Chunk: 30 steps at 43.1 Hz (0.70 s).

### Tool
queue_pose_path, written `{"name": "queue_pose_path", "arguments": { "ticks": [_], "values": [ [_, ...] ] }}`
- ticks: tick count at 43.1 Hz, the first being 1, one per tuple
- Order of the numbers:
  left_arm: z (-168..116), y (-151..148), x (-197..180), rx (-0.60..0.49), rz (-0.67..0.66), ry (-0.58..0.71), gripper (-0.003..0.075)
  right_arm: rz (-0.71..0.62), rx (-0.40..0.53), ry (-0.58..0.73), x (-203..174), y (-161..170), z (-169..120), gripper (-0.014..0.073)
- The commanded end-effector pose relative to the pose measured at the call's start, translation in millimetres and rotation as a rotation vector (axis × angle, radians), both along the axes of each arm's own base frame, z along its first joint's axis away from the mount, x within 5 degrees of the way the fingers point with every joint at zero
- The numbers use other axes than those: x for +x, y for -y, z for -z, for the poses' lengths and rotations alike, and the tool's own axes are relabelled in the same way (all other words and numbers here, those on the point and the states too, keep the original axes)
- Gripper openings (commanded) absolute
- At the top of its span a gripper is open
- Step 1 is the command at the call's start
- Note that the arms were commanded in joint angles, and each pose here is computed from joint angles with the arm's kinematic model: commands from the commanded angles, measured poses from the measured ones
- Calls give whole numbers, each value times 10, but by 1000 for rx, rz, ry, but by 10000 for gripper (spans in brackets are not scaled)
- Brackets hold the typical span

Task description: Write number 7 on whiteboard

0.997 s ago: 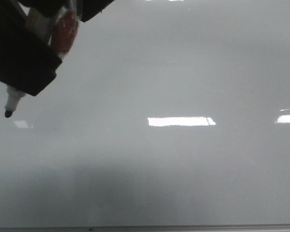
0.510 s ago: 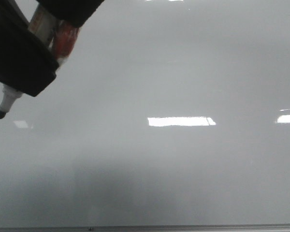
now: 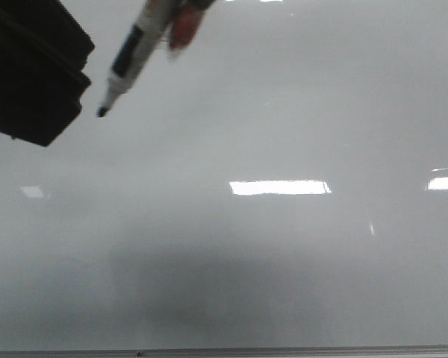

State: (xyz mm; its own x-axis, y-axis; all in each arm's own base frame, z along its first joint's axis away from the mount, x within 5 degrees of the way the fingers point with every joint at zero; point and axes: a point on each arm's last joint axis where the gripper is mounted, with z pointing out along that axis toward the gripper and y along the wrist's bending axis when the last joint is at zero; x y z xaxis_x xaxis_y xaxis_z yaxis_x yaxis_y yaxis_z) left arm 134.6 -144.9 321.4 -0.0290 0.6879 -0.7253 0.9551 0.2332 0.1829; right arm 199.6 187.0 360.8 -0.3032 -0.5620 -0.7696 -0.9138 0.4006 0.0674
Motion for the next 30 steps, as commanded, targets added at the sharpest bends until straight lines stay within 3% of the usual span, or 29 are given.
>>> {"name": "queue_pose_path", "arguments": {
  "ticks": [1, 12, 20, 30],
  "values": [
    [-149, -59, -83, -105, -42, 77, 459, 139, 102, 83, -6, 260, -135, -63],
    [201, -410, -441, -189, -140, 146, 237, 469, 263, 167, -202, 792, 120, -69],
    [397, -641, -723, -329, -194, 192, -7, 583, 321, 241, -416, 985, 296, -69],
    [326, -756, -892, -430, -188, 247, -20, 617, 345, 286, -492, 1054, 309, -69]
  ]
}}
